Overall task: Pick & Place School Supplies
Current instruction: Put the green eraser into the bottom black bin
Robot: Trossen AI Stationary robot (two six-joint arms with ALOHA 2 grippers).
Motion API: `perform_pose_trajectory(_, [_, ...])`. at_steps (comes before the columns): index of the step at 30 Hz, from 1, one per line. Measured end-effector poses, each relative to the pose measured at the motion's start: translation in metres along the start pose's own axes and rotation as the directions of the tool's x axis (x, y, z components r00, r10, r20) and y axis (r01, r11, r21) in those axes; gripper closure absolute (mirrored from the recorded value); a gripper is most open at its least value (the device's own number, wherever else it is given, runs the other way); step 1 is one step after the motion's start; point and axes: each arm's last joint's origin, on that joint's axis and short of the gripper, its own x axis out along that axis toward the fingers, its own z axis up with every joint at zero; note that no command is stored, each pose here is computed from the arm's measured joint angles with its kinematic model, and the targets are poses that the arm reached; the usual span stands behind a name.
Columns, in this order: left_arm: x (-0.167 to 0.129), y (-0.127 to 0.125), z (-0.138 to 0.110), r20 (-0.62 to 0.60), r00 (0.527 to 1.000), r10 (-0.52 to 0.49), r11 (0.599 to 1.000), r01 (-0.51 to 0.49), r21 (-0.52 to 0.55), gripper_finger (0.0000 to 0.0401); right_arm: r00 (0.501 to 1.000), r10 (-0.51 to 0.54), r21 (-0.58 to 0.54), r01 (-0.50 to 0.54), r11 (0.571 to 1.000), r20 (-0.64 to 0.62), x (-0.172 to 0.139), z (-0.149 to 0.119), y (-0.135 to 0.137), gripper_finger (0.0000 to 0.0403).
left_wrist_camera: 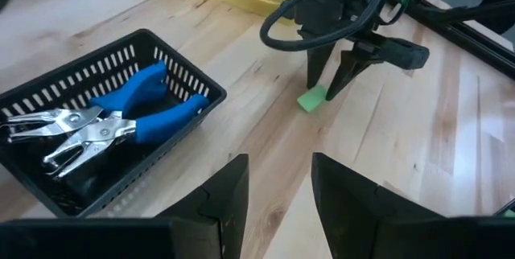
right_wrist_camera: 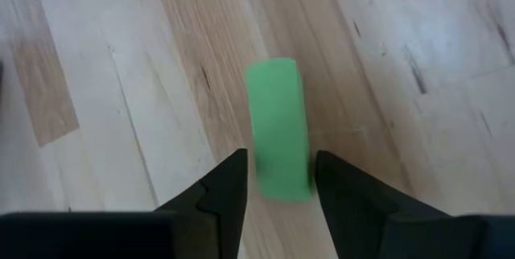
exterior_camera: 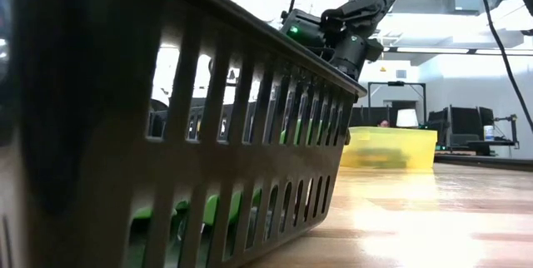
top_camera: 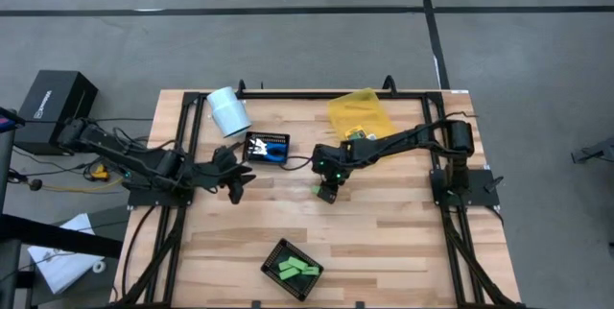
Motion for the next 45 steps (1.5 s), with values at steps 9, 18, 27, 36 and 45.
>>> perform_pose_trajectory(9, [0.005,0.002,-0.011,-0.054,0.997,-0.062,0.998,0.06,-0.033,0.027,0.997,0.078,0.012,-0.078,0.997,-0.022,0.026,0.002,0.001,0.027])
perform_pose_trajectory(18, [0.006,0.003,-0.013,-0.053,0.996,-0.066,0.997,0.064,-0.048,0.027,0.995,0.096,0.063,-0.096,0.993,-0.004,0.029,0.011,-0.007,0.0297])
perform_pose_trajectory(27, [0.006,0.003,-0.013,-0.049,0.997,-0.065,0.997,0.062,-0.047,0.027,0.992,0.129,0.038,-0.129,0.991,0.003,0.03,0.013,-0.012,0.0397])
perform_pose_trajectory(36, [0.006,0.003,-0.013,-0.041,0.998,-0.057,0.998,0.055,-0.041,0.027,0.982,0.182,0.083,-0.186,0.979,0.056,0.025,0.023,-0.022,0.0402])
perform_pose_trajectory(45, [0.006,0.004,-0.012,-0.01,1.0,-0.024,0.999,0.023,-0.04,0.027,0.978,0.178,0.024,-0.182,0.983,0.11,0.003,0.048,-0.009,0.04])
